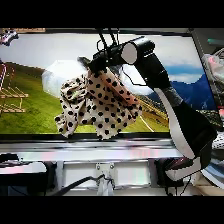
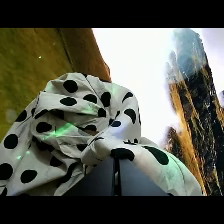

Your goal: Fold the clothes and pants, and hang the long-sleeved shirts on hangers.

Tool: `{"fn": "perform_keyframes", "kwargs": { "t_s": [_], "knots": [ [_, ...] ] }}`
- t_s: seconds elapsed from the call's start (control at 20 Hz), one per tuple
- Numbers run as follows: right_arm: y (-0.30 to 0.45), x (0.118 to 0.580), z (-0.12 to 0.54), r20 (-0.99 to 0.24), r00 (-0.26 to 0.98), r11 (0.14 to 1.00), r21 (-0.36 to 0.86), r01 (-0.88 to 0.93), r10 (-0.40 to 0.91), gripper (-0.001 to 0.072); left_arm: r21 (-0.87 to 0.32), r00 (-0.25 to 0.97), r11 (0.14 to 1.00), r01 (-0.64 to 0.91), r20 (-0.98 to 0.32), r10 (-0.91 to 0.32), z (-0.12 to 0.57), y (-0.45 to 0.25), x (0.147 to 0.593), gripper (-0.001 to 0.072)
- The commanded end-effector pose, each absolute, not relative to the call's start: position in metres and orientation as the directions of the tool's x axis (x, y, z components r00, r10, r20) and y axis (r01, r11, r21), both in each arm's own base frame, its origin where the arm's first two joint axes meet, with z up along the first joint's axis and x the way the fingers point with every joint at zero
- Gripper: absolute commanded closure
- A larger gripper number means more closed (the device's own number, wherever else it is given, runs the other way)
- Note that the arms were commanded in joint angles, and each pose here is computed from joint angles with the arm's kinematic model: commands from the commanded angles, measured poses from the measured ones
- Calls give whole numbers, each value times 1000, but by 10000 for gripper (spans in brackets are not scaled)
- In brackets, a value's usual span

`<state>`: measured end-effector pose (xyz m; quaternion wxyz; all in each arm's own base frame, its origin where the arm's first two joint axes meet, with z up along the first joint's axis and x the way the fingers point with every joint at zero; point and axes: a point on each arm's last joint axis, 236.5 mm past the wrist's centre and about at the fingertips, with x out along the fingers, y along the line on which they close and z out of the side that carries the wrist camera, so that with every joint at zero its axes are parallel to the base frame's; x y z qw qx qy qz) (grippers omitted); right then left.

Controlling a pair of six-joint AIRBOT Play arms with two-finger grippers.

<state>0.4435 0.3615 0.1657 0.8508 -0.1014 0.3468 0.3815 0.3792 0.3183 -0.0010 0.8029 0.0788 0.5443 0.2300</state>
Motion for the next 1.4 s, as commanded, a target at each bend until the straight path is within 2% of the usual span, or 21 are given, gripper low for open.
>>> {"fn": "perform_keyframes", "kwargs": {
  "t_s": [0.0,0.5,0.6,1.15,1.2,1.25,1.3,1.35],
  "knots": [
    [362,443,166,-667,467,687,92,-721,580,692,409,290,874,-264,-830,476,-8,328,380,240],
    [362,442,165,-672,462,686,94,-722,579,692,411,288,859,-306,-820,495,-11,348,371,240],
    [362,442,165,-671,463,686,94,-721,579,693,410,288,860,-304,-821,494,-13,349,372,381],
    [362,438,163,-682,447,683,107,-722,579,693,411,306,855,-315,-809,502,-29,363,377,383],
    [362,438,163,-681,447,684,109,-721,580,693,410,310,856,-314,-808,501,-31,363,379,411],
    [362,438,163,-681,447,685,111,-720,580,693,407,311,858,-314,-810,498,-33,363,380,500],
    [362,438,163,-681,447,686,112,-719,580,693,403,311,860,-315,-812,494,-35,362,380,532],
    [362,438,163,-681,446,686,115,-719,581,693,403,310,860,-314,-813,494,-36,362,380,593]
  ]
}}
